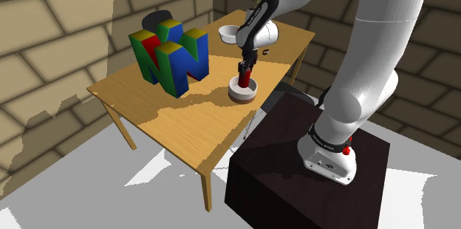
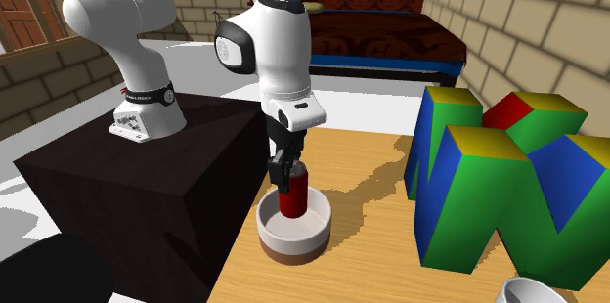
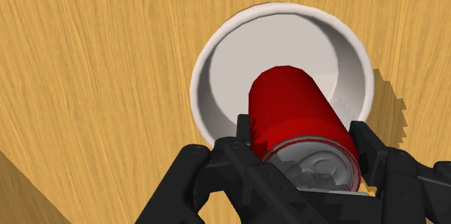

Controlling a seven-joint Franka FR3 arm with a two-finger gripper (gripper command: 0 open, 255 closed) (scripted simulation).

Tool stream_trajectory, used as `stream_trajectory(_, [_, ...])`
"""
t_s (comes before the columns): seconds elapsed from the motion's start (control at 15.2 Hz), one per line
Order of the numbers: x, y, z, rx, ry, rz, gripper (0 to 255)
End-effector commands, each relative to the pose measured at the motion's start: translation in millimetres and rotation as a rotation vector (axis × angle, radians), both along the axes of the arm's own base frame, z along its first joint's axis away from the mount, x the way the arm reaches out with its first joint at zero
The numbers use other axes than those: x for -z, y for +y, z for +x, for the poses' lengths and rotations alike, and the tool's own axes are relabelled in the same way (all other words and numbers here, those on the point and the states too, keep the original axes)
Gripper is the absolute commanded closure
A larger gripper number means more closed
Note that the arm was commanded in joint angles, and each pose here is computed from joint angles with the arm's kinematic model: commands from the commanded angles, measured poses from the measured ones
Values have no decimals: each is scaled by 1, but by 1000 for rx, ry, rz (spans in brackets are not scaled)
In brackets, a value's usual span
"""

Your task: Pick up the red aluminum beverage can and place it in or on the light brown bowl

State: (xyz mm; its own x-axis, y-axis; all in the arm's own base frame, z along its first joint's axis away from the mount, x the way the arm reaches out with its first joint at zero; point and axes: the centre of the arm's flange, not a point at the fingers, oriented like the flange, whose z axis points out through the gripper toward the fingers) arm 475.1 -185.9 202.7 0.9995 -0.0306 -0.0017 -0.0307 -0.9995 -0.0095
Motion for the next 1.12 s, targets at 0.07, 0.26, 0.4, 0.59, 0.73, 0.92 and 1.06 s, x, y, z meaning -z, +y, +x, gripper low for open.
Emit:
stream_trajectory(0.07, [0,0,0,0,0,0,0])
stream_trajectory(0.26, [0,0,0,0,0,0,0])
stream_trajectory(0.4, [-13,0,0,0,0,0,0])
stream_trajectory(0.59, [-50,-1,0,0,0,0,0])
stream_trajectory(0.73, [-50,-1,0,0,0,0,0])
stream_trajectory(0.92, [-50,-1,0,0,0,0,0])
stream_trajectory(1.06, [-50,-1,0,0,0,0,0])
